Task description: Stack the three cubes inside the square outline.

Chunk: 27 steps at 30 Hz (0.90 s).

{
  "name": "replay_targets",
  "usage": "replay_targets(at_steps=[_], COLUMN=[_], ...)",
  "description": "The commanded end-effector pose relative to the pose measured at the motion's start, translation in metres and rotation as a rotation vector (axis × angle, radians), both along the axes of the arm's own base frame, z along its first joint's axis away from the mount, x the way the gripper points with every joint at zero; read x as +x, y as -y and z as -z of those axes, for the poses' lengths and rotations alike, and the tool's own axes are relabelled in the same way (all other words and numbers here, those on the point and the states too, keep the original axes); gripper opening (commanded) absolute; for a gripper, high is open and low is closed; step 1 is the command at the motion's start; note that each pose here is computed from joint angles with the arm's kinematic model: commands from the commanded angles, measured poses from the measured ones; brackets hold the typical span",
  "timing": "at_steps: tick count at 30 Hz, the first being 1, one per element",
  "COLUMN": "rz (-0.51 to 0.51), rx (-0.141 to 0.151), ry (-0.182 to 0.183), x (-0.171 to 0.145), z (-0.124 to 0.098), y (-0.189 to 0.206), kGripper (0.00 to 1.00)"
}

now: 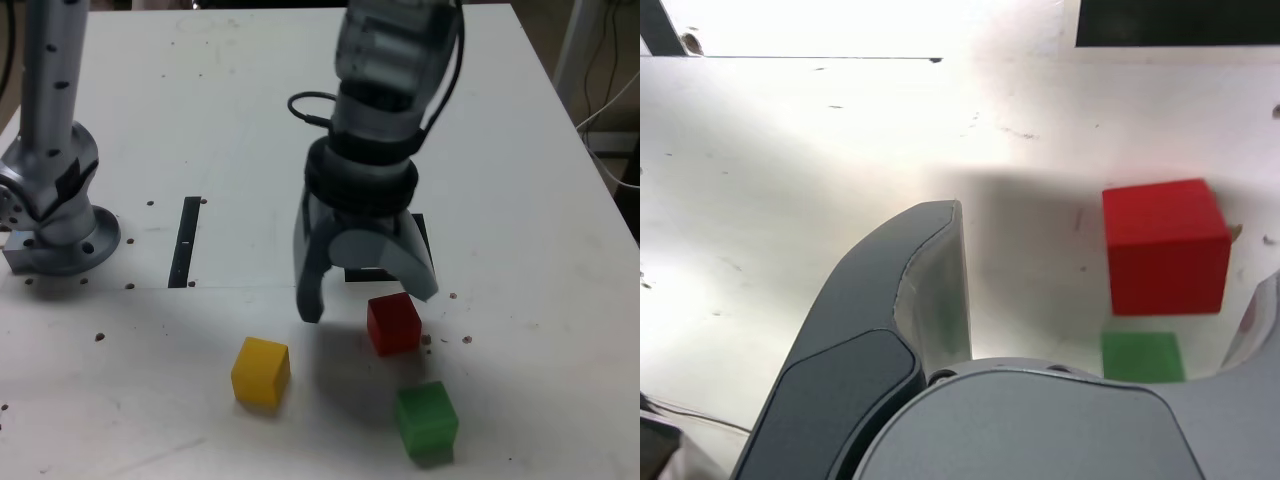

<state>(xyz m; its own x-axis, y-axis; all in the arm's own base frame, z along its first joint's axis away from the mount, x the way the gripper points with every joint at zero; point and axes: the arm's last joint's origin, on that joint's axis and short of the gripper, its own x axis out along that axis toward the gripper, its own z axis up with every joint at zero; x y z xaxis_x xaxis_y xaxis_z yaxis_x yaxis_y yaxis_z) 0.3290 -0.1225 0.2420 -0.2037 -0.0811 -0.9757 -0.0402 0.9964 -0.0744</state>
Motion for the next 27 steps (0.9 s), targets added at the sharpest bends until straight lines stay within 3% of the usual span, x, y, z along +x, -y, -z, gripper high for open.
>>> replay_targets(at_steps=[1,15,27], rz=[-0.004,-0.006,-0.006], rx=[0.005,0.016,0.008], ry=[0.000,-0.020,-0.002], x=[0.004,0.019,0.033], z=[0.004,0.025,0.030], y=[0.002,0.007,0.012], kGripper=[0.99,0.95,0.81])
